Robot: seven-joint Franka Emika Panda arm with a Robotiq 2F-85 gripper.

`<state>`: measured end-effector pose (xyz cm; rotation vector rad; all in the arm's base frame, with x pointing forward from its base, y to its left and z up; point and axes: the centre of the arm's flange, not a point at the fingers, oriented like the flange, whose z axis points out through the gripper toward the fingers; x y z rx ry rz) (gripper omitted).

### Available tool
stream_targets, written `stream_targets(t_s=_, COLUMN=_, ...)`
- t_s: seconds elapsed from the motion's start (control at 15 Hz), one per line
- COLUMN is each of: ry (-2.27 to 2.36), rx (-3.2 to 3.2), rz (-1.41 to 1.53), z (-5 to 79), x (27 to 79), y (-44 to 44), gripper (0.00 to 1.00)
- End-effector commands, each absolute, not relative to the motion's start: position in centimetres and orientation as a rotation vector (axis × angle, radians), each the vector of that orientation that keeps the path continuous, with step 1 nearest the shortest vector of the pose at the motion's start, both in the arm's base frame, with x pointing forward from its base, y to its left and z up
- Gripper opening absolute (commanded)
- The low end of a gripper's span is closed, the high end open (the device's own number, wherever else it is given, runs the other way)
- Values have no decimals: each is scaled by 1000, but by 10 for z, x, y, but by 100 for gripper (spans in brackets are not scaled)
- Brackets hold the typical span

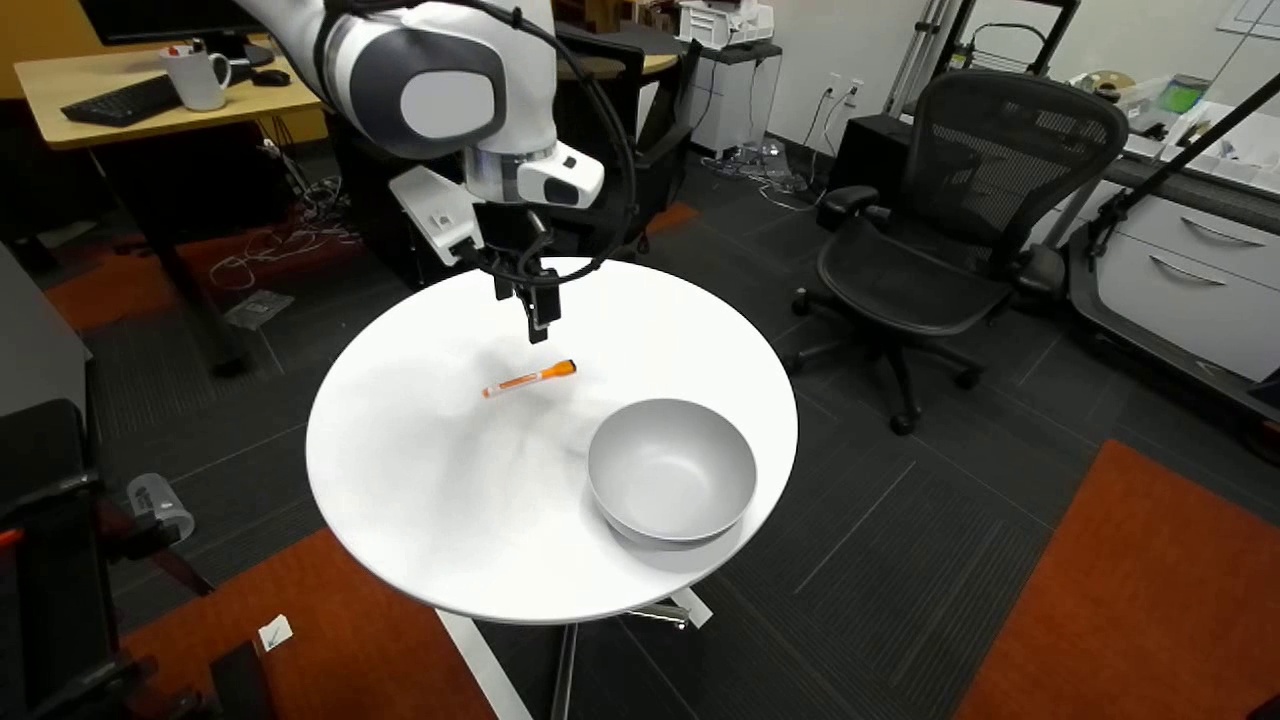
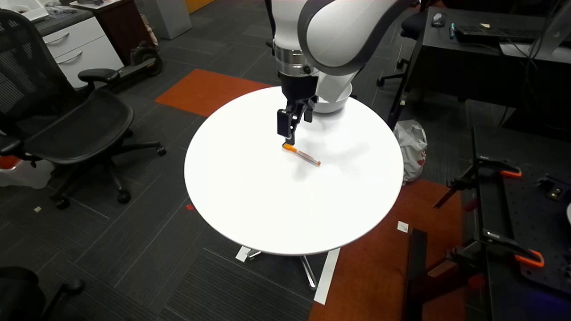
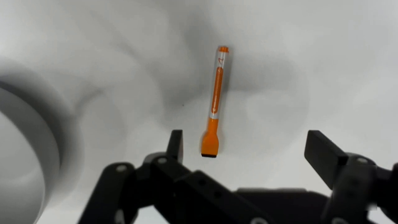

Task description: Move the orange marker to the right

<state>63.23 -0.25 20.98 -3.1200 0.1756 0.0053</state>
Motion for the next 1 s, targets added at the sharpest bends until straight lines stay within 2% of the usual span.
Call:
stream_targets(t_s=0.0, ry=244, rx=-3083, rz=36, z=191, x=653, y=-12, gripper=100)
stream_targets(t_s=0.93, ry=322, rx=-3058, rz=152, z=141, x=657, y=-19, gripper=100)
